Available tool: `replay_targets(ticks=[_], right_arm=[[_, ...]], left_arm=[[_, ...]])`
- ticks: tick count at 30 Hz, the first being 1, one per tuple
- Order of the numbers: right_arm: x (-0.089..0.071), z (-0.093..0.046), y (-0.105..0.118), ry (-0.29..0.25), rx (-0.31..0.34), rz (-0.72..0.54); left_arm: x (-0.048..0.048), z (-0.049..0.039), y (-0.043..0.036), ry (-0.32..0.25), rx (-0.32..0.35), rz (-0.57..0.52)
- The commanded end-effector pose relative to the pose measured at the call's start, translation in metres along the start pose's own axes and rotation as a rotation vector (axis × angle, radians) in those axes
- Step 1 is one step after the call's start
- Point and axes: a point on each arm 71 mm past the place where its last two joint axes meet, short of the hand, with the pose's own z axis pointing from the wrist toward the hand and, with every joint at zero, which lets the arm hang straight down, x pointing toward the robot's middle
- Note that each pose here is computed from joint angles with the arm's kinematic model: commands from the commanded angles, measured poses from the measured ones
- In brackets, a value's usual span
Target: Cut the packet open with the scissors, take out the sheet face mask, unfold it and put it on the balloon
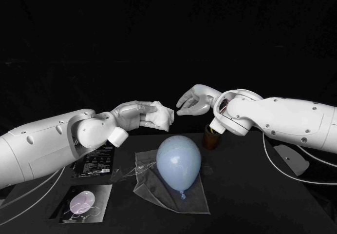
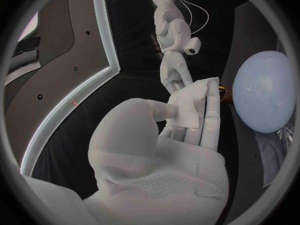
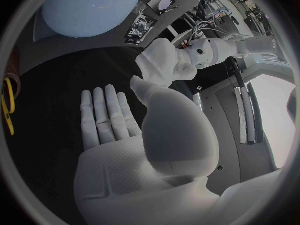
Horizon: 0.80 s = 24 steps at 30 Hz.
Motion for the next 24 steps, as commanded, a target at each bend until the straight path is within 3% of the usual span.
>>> replay_targets(ticks=[1, 7, 12, 24], right_arm=[[-0.004, -0.001, -0.004, -0.019, -0.022, -0.006], [-0.007, -0.006, -0.017, -0.065, -0.047, 0.002], [-0.005, -0.015, -0.022, -0.112, -0.103, 0.004], [0.031, -0.055, -0.016, -0.219, -0.343, -0.125]], left_arm=[[0.0018, 0.0003, -0.0026, 0.013, 0.025, -0.012], [0.0011, 0.0000, -0.0025, 0.004, 0.024, -0.012], [0.0000, -0.0005, -0.0025, -0.006, 0.024, -0.012], [-0.0028, -0.0020, -0.0012, -0.032, 0.023, -0.021]])
